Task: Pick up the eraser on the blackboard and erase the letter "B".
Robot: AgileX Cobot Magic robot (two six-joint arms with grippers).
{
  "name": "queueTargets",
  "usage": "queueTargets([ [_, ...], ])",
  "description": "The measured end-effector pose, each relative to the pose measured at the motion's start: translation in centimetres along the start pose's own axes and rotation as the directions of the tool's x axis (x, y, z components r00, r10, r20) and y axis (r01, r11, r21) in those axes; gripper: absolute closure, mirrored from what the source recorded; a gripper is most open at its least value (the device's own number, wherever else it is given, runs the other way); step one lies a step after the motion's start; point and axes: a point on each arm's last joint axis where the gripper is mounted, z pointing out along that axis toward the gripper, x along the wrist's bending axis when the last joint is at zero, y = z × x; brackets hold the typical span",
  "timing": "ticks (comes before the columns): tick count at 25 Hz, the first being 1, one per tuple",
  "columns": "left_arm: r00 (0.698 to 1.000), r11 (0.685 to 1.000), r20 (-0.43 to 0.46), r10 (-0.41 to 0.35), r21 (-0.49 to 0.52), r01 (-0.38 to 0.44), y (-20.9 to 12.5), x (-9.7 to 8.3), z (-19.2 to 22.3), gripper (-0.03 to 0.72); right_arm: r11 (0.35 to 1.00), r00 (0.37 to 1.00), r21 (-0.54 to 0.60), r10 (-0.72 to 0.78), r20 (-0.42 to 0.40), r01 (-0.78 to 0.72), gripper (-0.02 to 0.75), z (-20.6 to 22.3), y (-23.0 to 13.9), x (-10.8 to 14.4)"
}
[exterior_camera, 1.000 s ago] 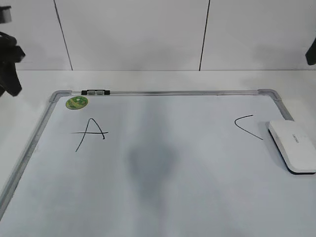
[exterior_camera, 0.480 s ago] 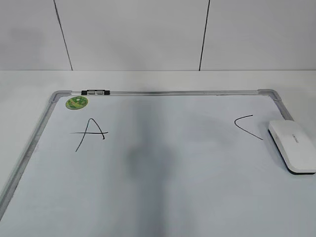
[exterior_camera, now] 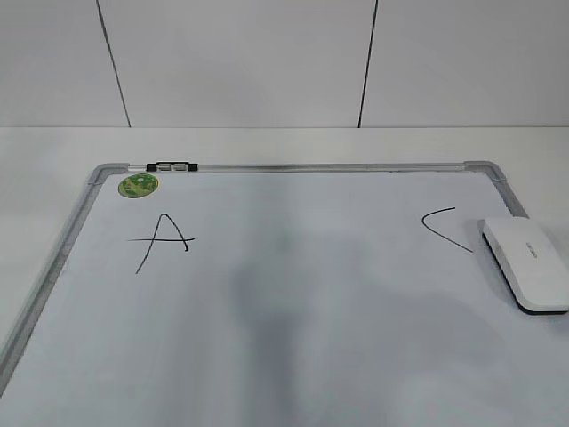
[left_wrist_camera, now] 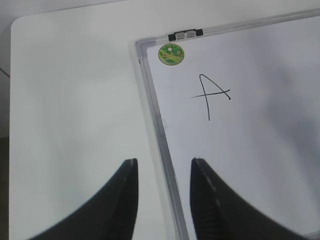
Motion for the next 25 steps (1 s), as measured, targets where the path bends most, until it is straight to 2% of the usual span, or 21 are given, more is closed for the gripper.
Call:
queueTargets([
  [5, 1.000, 1.000, -0.002, 0.005, -0.030, -0.005, -5.2, -0.6, -1.8, 0.426, 0.994, 1.000, -0.107, 0.001, -0.004, -0.001, 0.153, -1.4, -2.5, 0.3],
  [19, 1.000, 0.989, -0.016, 0.020, -0.147, -0.023, -17.4, -1.6, -2.2, 0.453, 0.966, 1.000, -0.257, -0.002, 0.016, 0.006, 0.153, -1.1, -8.5, 0.5],
  [25, 0.999, 0.974, -0.025, 0.029, -0.225, -0.033, -20.7, -1.8, -1.9, 0.453, 0.975, 1.000, -0.221, -0.005, 0.016, 0.008, 0.153, 0.2, -9.3, 0.4],
])
